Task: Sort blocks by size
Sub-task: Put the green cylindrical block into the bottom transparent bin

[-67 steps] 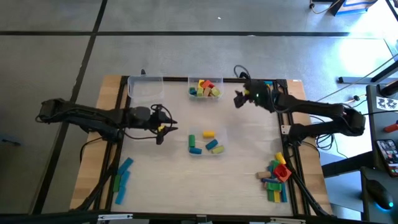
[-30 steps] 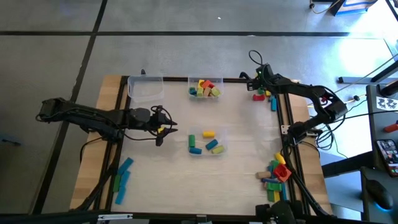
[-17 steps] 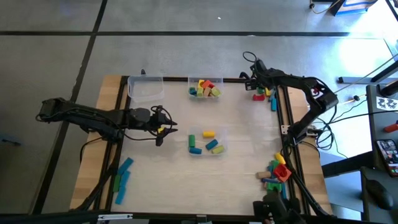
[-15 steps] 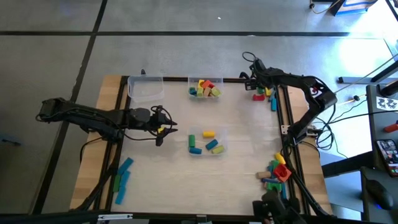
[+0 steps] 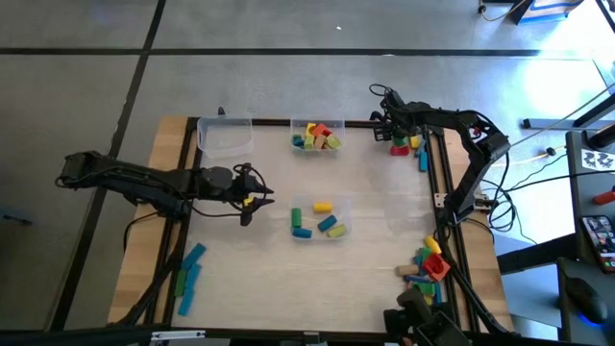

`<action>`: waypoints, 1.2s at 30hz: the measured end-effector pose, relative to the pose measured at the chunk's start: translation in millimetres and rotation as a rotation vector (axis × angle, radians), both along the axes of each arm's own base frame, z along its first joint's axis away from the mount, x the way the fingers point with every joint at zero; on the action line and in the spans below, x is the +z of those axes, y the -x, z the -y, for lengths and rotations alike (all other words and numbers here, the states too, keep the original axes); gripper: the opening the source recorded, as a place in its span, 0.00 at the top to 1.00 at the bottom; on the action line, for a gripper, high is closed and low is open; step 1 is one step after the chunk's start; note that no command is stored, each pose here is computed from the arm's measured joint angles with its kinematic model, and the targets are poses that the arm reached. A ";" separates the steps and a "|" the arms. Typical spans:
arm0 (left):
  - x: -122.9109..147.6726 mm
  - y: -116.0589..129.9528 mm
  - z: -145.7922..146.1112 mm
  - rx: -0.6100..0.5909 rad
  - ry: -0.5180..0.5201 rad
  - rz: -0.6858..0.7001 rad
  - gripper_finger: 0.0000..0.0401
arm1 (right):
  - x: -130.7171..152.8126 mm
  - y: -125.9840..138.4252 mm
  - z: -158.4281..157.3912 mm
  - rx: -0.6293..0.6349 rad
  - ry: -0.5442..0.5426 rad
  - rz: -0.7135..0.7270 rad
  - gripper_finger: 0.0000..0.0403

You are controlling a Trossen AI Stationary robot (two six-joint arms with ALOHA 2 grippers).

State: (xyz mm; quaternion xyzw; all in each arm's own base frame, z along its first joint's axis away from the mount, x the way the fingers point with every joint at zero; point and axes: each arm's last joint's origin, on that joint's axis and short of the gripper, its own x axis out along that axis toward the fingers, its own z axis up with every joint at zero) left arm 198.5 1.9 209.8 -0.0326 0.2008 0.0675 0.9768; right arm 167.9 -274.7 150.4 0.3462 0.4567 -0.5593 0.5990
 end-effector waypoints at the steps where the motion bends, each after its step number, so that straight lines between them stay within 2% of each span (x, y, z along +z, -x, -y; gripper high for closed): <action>1: 0.0 0.0 -0.1 0.000 -0.002 0.000 0.67 | -0.1 -0.4 -0.3 0.012 -0.009 0.010 0.39; 5: 0.1 0.0 -0.1 -0.001 -0.003 0.000 0.67 | -0.4 -1.6 -1.0 0.038 -0.035 0.045 0.44; 11: 0.1 0.0 0.0 -0.002 -0.005 0.000 0.67 | -1.1 -0.7 -3.6 0.050 -0.072 0.048 0.62; 14: 0.1 0.0 0.0 -0.002 -0.005 0.000 0.67 | -0.9 -0.7 -3.6 0.070 -0.071 0.041 0.67; 17: 0.1 0.0 0.0 -0.002 -0.005 0.000 0.67 | -0.7 -1.0 -3.1 0.078 -0.065 0.042 0.67; 22: 0.1 0.0 0.0 -0.002 -0.005 0.000 0.67 | 0.7 -0.9 -3.3 0.103 -0.062 0.038 0.62; 25: 0.1 -0.1 0.0 -0.002 -0.005 0.001 0.67 | 7.7 -1.6 -5.0 0.134 -0.056 0.072 0.62; 30: 0.2 -0.1 0.0 -0.002 -0.005 0.001 0.67 | 28.2 -7.4 -14.5 0.193 -0.011 0.119 0.66; 36: 0.2 -0.1 0.0 -0.003 -0.008 0.001 0.67 | 60.8 -26.6 -41.7 0.331 0.076 0.177 0.63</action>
